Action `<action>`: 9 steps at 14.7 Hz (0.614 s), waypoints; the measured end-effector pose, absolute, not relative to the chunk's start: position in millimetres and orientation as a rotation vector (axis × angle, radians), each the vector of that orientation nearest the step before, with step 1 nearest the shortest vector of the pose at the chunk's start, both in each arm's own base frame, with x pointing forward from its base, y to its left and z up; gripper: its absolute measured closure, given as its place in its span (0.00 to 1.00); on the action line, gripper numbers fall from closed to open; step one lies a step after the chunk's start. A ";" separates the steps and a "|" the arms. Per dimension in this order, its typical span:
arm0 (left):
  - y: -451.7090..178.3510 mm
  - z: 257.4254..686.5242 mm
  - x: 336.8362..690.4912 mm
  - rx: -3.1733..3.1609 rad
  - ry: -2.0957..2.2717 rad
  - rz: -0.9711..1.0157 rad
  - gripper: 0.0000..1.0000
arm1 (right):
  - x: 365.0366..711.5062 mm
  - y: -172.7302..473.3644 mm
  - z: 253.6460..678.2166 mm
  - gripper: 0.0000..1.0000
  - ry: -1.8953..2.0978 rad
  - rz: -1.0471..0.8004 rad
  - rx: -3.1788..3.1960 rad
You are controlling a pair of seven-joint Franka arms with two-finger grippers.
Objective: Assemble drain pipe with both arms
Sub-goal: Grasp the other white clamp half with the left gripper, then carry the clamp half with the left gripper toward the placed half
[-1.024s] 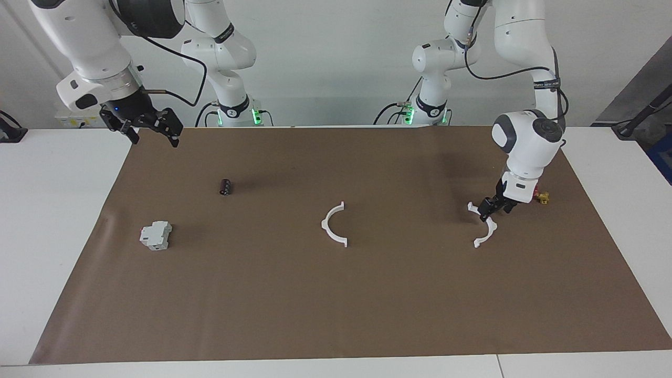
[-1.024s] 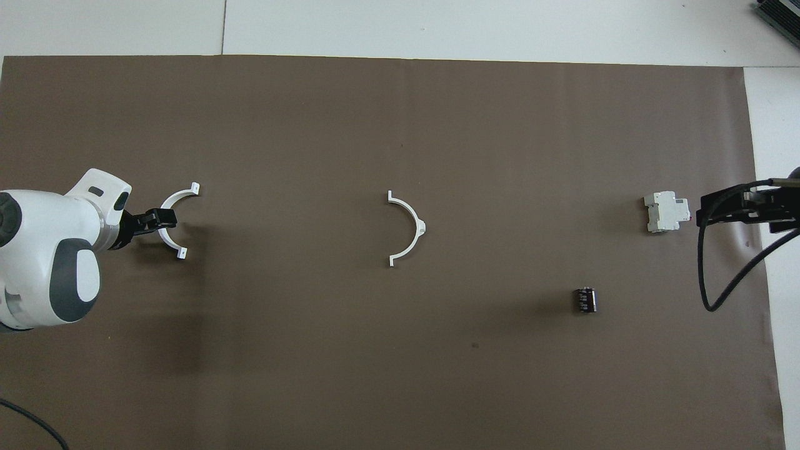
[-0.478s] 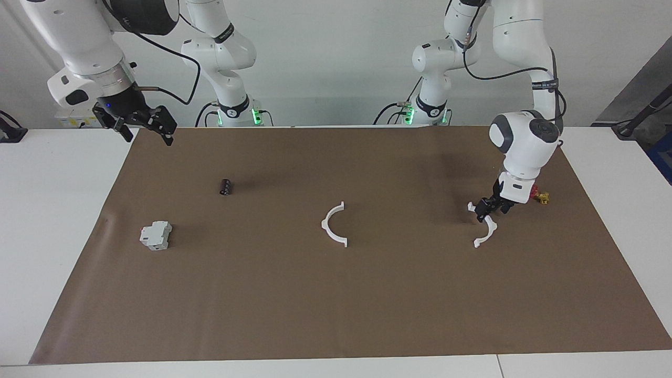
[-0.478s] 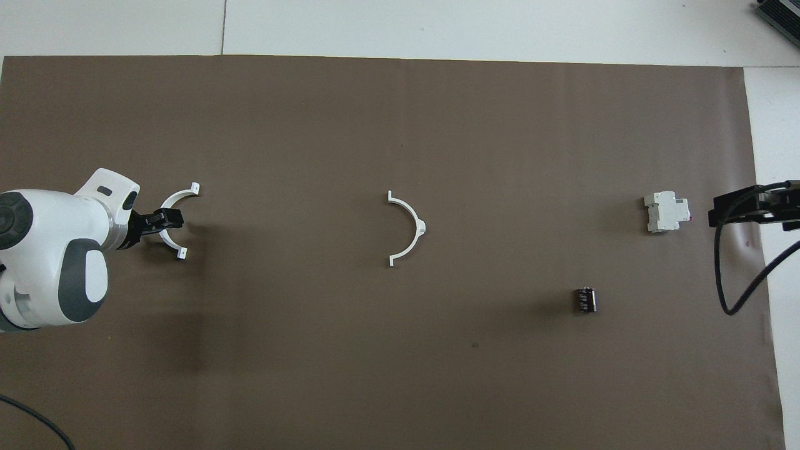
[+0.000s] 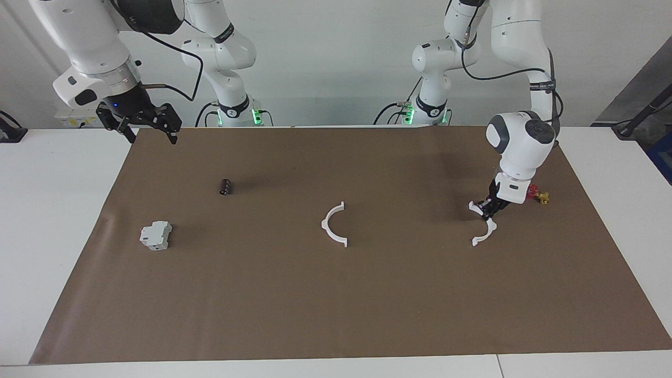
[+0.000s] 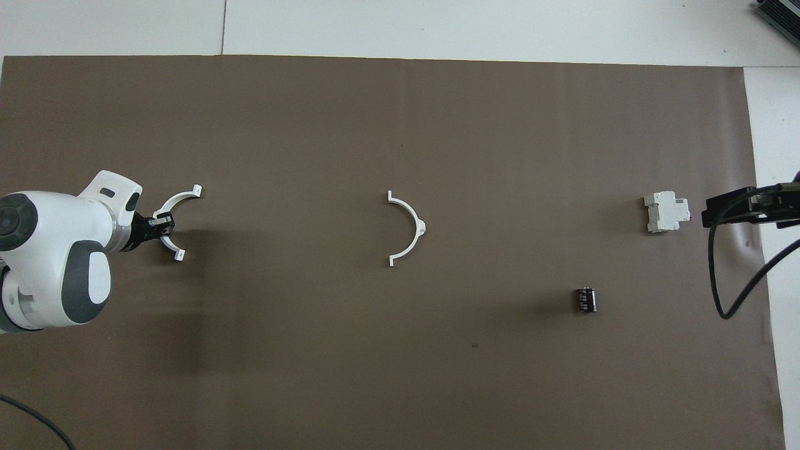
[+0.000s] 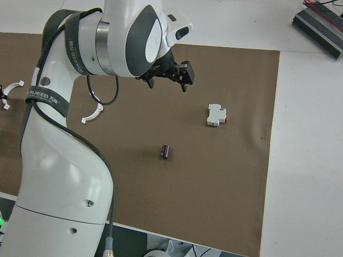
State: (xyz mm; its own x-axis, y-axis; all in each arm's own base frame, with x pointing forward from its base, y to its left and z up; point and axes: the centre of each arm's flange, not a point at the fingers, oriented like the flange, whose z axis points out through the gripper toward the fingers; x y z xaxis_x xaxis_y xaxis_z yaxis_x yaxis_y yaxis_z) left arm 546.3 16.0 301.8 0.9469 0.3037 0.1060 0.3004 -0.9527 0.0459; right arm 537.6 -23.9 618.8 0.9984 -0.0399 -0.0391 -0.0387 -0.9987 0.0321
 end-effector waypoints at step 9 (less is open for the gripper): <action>-144.2 347.8 559.3 2.925 0.820 0.208 0.93 | 537.7 -23.7 620.3 0.00 -0.060 -0.057 3.109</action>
State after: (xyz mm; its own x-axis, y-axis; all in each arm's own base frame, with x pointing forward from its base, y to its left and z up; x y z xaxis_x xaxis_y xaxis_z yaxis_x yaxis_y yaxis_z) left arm 559.3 -144.2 347.8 0.8459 0.5229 0.1046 0.5098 -0.8505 0.1294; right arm 537.7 -23.7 620.3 0.9986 -0.0390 -0.0361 -0.0379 -0.9988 0.0321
